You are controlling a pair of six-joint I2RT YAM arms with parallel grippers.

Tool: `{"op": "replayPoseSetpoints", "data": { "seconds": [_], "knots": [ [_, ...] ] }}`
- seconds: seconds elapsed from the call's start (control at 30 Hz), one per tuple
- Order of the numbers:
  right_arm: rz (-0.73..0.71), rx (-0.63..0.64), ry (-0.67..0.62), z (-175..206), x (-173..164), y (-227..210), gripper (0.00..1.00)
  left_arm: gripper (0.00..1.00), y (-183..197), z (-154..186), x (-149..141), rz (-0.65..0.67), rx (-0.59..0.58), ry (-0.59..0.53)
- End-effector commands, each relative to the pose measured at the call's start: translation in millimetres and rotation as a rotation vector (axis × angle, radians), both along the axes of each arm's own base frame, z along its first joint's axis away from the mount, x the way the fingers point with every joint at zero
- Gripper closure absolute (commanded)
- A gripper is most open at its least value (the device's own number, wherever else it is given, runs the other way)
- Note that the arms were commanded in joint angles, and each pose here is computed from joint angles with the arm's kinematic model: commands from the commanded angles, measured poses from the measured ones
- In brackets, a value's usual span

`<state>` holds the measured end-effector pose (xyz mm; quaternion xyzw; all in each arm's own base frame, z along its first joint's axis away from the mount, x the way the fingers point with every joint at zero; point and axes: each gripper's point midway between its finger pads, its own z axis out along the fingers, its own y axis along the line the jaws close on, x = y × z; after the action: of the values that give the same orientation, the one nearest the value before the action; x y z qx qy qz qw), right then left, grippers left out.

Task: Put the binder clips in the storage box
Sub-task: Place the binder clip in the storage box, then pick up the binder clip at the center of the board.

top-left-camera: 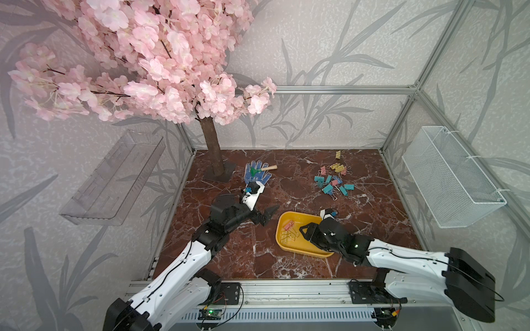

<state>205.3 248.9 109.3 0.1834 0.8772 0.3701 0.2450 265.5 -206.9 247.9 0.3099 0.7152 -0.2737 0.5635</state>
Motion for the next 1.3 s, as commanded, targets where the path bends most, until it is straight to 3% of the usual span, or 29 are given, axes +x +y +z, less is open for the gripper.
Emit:
{"op": "replayPoseSetpoints", "data": {
  "seconds": [0.0, 0.17, 0.3, 0.63, 0.87, 1.27],
  "knots": [
    [-0.085, -0.221, -0.153, 31.8, 13.0, -55.8, 0.46, 0.00, -1.3, 4.1, -1.6, -0.005, -0.009, -0.020],
    [-0.186, -0.383, -0.206, 78.1, 53.1, -128.2, 0.46, 0.00, -2.5, 5.3, -2.2, -0.011, -0.015, -0.020],
    [-0.092, -0.426, -0.125, 80.1, 91.0, -144.2, 0.46, 0.00, -2.4, 4.7, -2.7, -0.011, -0.012, -0.019],
    [0.106, -0.872, 0.077, 33.3, 180.3, -183.9, 0.48, 0.00, -2.5, 4.3, -4.3, -0.009, 0.004, -0.030],
    [0.228, -1.107, 0.205, -12.2, 213.7, -202.9, 0.48, 0.00, -26.8, -0.1, -25.2, -0.176, -0.006, -0.006],
    [0.261, -1.186, 0.265, -47.1, 249.0, -216.6, 0.50, 0.00, -31.3, -2.1, -31.9, -0.188, 0.024, -0.036]
  ]
}}
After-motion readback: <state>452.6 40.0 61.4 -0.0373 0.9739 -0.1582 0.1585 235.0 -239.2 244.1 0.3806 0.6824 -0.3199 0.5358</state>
